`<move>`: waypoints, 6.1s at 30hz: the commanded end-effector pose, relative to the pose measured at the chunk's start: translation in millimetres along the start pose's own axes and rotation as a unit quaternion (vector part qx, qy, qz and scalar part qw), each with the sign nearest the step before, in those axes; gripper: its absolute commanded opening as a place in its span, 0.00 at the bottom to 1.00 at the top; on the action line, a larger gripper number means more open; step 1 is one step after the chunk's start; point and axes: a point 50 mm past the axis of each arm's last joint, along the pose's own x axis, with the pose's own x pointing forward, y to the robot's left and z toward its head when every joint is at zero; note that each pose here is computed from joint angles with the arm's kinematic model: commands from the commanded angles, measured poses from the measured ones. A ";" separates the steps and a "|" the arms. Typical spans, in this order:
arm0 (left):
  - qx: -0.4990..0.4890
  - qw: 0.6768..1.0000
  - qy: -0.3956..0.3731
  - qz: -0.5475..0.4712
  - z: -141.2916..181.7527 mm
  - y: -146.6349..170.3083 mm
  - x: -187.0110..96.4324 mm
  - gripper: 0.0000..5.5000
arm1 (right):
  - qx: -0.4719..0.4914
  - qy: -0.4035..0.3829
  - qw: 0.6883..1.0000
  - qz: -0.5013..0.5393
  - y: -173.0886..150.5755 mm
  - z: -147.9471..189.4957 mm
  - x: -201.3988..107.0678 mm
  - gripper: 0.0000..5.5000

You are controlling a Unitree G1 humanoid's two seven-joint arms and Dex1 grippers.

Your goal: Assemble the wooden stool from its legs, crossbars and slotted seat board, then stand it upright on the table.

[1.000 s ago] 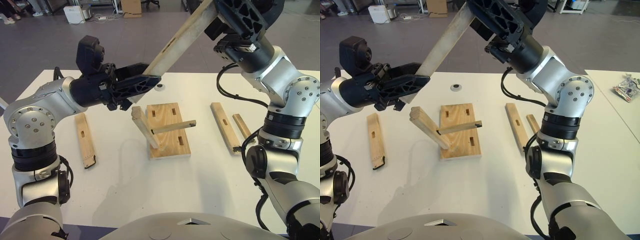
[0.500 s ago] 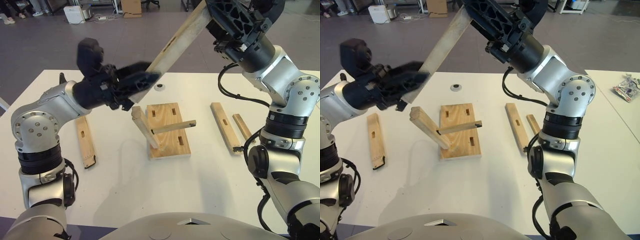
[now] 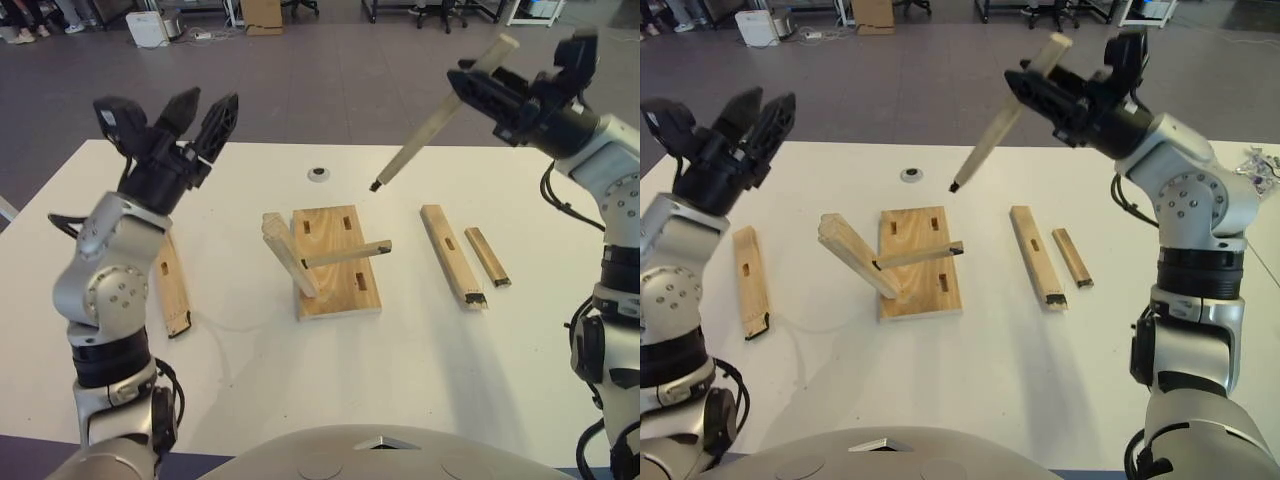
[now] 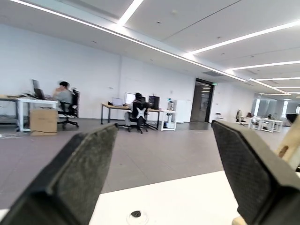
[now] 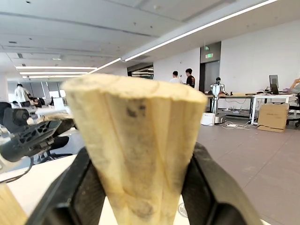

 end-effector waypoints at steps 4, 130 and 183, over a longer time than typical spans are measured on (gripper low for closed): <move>-0.041 0.998 0.021 0.043 -42.1 8.7 -39.3 0.67 | -0.019 0.011 0.994 0.103 0.4 -32.0 -30.7 0.38; -0.156 0.985 0.003 0.078 -91.1 -61.6 -54.5 0.67 | 0.017 0.270 0.956 0.111 24.6 -148.7 -24.5 0.70; -0.024 0.990 -0.038 0.134 -84.4 -55.8 -60.6 0.67 | -0.479 0.045 0.833 -0.272 -2.8 3.8 51.1 0.70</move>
